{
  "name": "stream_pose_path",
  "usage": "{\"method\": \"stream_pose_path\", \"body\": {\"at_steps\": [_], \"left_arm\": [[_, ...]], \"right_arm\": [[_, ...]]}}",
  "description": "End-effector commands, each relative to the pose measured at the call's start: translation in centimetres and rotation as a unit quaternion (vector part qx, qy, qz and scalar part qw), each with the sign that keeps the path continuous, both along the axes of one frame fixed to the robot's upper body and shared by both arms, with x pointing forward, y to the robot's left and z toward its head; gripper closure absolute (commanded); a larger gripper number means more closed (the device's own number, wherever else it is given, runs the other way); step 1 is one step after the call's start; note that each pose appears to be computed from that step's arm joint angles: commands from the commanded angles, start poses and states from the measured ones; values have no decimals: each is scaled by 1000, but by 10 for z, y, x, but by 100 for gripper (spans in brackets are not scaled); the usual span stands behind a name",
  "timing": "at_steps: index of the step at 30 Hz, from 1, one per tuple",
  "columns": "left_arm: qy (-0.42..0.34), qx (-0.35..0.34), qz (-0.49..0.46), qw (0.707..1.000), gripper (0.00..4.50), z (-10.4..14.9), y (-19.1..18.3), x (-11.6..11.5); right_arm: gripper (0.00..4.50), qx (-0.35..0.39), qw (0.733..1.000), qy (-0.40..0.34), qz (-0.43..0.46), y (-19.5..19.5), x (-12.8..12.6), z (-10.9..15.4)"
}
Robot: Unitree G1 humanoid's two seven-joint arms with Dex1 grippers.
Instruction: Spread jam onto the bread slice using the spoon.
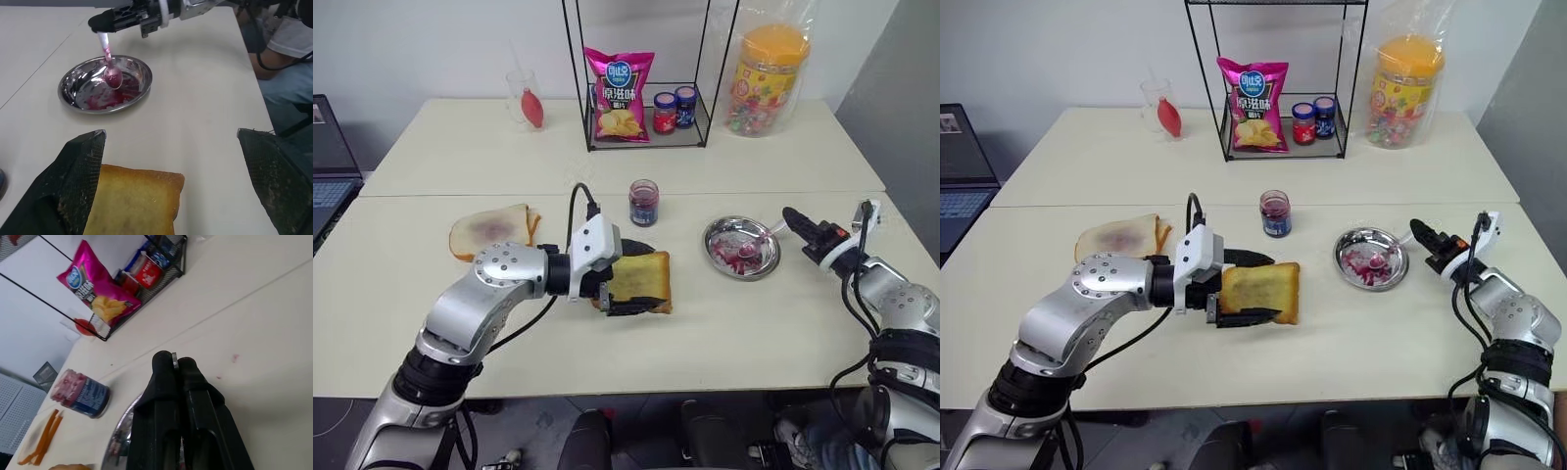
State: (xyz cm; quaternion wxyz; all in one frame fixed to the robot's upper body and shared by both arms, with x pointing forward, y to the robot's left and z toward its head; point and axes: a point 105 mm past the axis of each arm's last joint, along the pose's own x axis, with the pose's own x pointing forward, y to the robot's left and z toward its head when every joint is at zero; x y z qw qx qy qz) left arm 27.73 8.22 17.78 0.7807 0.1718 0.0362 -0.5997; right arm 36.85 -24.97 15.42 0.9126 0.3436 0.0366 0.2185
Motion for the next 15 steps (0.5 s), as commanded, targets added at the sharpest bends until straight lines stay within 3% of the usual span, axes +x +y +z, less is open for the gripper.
{"method": "stream_pose_path", "body": {"at_steps": [1,6,10,15], "left_arm": [[-23,-27,16,999,0,17,2,-1],[-44,-54,91,993,0,27,19,13],[-56,-61,192,978,0,25,56,27],[-52,-68,260,962,0,18,79,36]], "right_arm": [[443,-10,998,-56,-5,-1,-10,33],[443,-53,993,-102,4,14,-15,63],[443,-111,978,-172,27,56,-14,108],[443,-144,964,-224,29,99,1,134]]}}
